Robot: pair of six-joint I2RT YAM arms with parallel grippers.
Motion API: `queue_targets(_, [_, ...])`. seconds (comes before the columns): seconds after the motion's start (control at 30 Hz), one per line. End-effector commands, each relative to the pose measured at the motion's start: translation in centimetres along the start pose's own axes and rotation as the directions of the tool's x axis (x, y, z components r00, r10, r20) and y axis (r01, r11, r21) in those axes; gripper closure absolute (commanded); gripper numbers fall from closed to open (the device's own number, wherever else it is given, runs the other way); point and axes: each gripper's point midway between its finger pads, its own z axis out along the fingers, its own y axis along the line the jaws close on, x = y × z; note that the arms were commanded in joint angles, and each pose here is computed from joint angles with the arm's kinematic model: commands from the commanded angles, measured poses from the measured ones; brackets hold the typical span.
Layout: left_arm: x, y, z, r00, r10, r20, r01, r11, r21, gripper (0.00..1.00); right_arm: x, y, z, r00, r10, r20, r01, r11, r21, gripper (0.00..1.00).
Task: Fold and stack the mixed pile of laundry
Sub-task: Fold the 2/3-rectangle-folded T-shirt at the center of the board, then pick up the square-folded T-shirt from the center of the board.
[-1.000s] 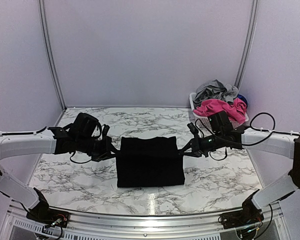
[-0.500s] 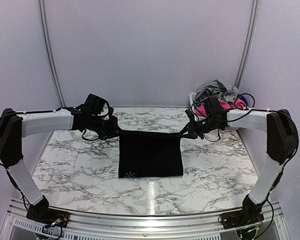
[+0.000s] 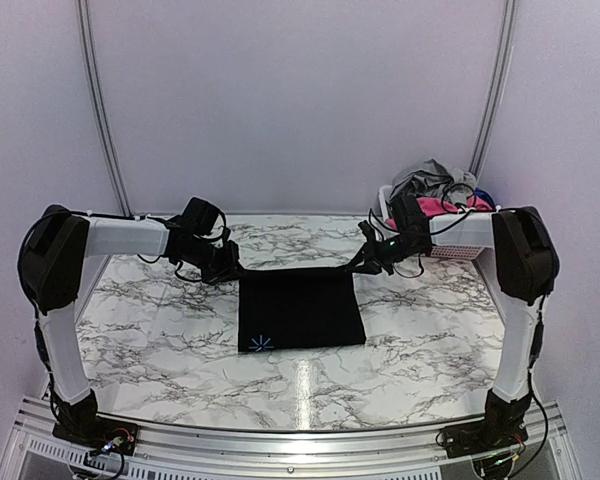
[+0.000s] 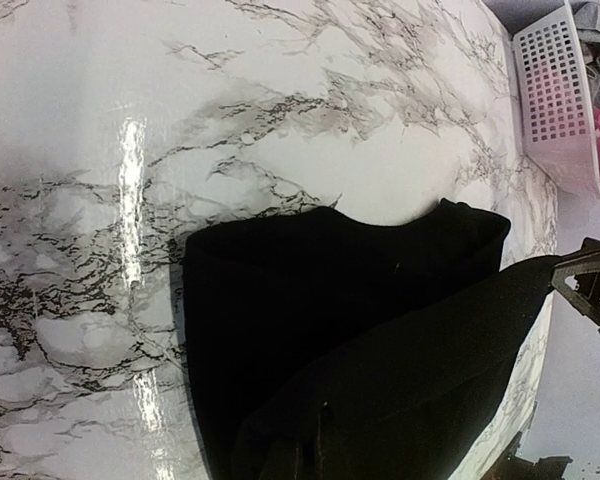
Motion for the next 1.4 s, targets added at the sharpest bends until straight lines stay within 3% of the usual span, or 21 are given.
queue_targets(0.0, [-0.7,-0.8,-1.8,0.999,0.026,0.031,-0.027,0.999,0.024,1.00,-2.4,3.1,-2.2,0.996,-0.056,0.065,0.060,0.996,-0.062,1.00])
queue_targets(0.23, [-1.8,1.4,-0.8,0.999,-0.023,0.047,0.024,1.000,-0.007,1.00,-3.0,1.6,-0.5,0.997,-0.018,0.071,0.023,0.997,-0.075,1.00])
queue_targets(0.3, [-2.5,2.0,-0.3,0.998,-0.037,0.057,0.037,0.999,-0.012,0.98,-3.5,1.3,0.4,0.997,-0.004,0.074,0.011,0.995,-0.097,0.95])
queue_targets(0.47, [-5.0,2.1,-1.7,0.990,-0.047,0.131,0.049,0.999,-0.009,0.31,-6.6,2.1,-1.7,0.987,-0.029,0.161,0.042,0.996,-0.081,0.56])
queue_targets(0.5, [-5.5,1.6,-2.8,0.987,-0.033,0.158,0.034,0.999,-0.004,0.20,-7.0,2.4,-2.6,0.984,-0.042,0.175,0.054,0.996,-0.066,0.47])
queue_targets(0.57, [-6.0,0.4,-5.2,0.978,0.015,0.210,-0.016,1.000,0.006,0.03,-7.2,3.3,-4.4,0.975,-0.090,0.201,0.099,0.994,-0.037,0.42])
queue_targets(0.73, [-2.3,-3.7,-7.1,0.965,0.165,0.202,-0.193,0.973,0.128,0.01,-3.1,7.2,-4.2,0.971,-0.170,0.169,0.196,0.969,-0.151,0.43])
queue_targets(0.87, [0.5,-8.1,-4.3,0.963,0.227,0.147,-0.260,0.928,0.268,0.01,-0.4,9.6,-0.4,0.976,-0.200,0.084,0.216,0.933,-0.287,0.49])
queue_targets(0.97, [0.8,-9.5,-1.7,0.968,0.214,0.131,-0.246,0.911,0.330,0.01,-0.7,10.1,2.0,0.975,-0.210,0.068,0.221,0.913,-0.342,0.52])
queue_targets(1.17, [-1.7,-8.2,3.7,0.981,0.166,0.101,-0.191,0.928,0.321,0.08,-3.9,6.0,5.0,0.987,-0.135,0.090,0.160,0.905,-0.393,0.55])
queue_targets(1.37, [-5.1,-2.0,6.1,0.992,0.022,0.125,-0.056,0.960,0.274,0.13,-5.3,-1.7,6.4,0.995,0.001,0.099,0.031,0.946,-0.323,0.57])
